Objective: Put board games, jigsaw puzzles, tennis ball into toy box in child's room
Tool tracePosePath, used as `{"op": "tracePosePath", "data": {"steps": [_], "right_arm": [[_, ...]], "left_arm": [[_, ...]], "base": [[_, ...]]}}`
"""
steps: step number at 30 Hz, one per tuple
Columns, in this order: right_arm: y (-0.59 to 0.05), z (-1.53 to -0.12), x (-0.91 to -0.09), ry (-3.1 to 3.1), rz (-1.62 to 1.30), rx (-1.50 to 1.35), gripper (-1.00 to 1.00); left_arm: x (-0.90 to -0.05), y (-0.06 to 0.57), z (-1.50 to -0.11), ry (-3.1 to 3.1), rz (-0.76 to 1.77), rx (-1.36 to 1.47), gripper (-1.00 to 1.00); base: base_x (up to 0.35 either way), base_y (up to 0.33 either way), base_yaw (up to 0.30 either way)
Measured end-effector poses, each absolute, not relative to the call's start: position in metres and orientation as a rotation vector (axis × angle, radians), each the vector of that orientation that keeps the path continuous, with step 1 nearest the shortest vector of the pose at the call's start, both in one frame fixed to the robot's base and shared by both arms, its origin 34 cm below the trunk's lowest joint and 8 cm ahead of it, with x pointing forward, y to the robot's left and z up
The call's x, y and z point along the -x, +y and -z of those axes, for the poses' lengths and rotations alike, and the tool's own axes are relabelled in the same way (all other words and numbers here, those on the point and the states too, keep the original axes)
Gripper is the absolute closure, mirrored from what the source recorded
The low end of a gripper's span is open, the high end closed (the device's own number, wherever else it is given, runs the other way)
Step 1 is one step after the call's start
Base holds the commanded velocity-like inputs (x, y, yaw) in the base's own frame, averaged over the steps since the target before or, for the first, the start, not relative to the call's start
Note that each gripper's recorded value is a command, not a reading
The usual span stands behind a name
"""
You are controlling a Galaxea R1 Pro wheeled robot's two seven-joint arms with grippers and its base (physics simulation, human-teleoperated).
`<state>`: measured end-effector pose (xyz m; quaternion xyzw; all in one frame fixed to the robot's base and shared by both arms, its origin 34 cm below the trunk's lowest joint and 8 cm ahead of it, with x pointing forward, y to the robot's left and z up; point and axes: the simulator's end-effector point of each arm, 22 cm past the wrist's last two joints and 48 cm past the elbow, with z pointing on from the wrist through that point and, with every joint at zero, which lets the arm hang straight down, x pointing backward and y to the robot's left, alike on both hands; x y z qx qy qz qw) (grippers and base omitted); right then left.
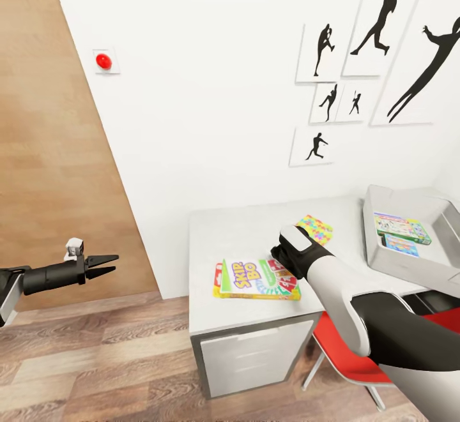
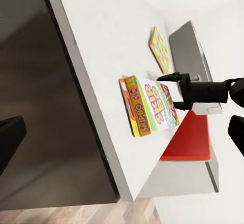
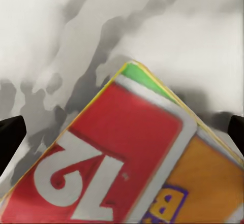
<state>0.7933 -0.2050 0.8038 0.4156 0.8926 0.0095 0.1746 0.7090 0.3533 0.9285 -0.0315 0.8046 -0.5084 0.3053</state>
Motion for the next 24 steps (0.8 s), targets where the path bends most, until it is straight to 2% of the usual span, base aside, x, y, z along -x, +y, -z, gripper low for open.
{"op": "tracePosePath", "data": {"steps": [24], "right_arm": [[-0.2051, -0.8037, -0.7932, 2.531, -0.026, -1.175, -1.00]], "left_arm": [[-0.7091, 0.3522, -0.9281, 2.130, 1.346, 0.080, -1.00]], "base": [[-0.029, 0.023, 0.000]]}}
